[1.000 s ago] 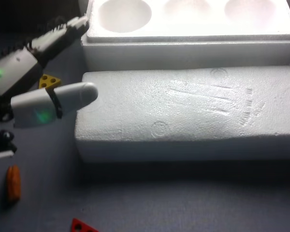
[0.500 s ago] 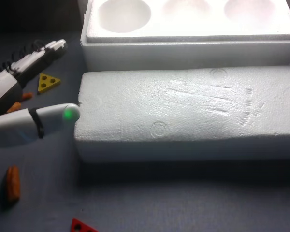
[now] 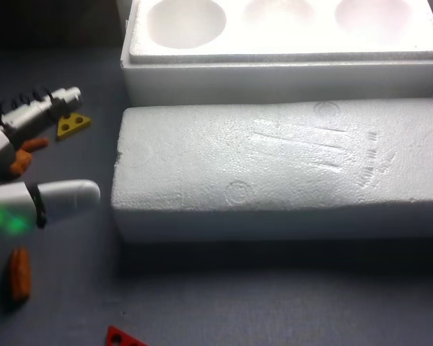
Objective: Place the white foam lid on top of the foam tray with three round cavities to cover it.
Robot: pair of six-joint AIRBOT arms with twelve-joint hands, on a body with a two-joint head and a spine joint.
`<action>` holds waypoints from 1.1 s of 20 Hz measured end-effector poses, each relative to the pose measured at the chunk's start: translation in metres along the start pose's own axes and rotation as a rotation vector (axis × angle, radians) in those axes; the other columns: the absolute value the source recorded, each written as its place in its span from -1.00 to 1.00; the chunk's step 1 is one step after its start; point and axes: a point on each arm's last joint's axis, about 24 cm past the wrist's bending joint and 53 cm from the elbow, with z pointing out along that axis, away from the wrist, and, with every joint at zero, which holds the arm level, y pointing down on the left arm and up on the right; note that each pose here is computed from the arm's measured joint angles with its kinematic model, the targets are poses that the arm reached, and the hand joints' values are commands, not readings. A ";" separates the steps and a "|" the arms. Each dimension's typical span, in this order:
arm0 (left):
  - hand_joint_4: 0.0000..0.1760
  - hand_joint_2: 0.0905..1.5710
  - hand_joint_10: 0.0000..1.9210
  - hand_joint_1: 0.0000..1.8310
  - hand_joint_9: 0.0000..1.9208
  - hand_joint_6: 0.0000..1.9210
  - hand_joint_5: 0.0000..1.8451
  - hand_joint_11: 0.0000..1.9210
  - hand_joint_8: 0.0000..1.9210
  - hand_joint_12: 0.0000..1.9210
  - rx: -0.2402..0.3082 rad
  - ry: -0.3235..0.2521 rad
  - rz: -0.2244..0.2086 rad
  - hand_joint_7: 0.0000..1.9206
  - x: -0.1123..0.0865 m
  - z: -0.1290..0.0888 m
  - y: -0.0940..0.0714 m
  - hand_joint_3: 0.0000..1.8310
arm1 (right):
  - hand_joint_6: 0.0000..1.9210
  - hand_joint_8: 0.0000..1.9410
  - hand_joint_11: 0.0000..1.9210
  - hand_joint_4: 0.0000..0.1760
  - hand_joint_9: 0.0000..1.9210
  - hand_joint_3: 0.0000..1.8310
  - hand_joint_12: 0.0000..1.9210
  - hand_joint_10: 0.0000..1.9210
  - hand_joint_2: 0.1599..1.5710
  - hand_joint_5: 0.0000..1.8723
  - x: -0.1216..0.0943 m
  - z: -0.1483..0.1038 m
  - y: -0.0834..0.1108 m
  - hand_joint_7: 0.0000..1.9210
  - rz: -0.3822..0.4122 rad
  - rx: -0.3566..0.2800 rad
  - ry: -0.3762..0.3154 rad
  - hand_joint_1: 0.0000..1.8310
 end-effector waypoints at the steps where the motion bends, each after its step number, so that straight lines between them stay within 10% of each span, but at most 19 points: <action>1: -1.00 0.24 -1.00 -0.65 -1.00 -1.00 -1.00 -1.00 -1.00 -1.00 -0.011 0.012 0.004 -1.00 0.003 0.000 0.002 -1.00 | -1.00 -1.00 -1.00 -1.00 -1.00 -1.00 -0.11 -1.00 0.35 -1.00 0.001 0.000 0.000 -1.00 -0.002 0.000 0.006 -0.43; 14: -0.84 0.19 -1.00 -0.62 -1.00 -1.00 -1.00 -1.00 -1.00 -1.00 -0.113 0.134 0.037 -1.00 0.031 0.002 0.032 -1.00 | -1.00 -1.00 -1.00 -1.00 -1.00 -1.00 -0.11 -1.00 0.34 -1.00 0.013 0.008 -0.019 -1.00 -0.007 0.054 0.050 -0.42; 22: -1.00 0.23 -1.00 -0.52 -1.00 -1.00 -1.00 -1.00 -1.00 -1.00 -0.127 0.164 0.050 -1.00 0.040 0.018 0.038 -1.00 | -1.00 -1.00 -1.00 -1.00 -1.00 -1.00 -0.86 -1.00 0.34 -1.00 0.024 0.017 -0.031 -1.00 0.011 0.088 0.071 -0.42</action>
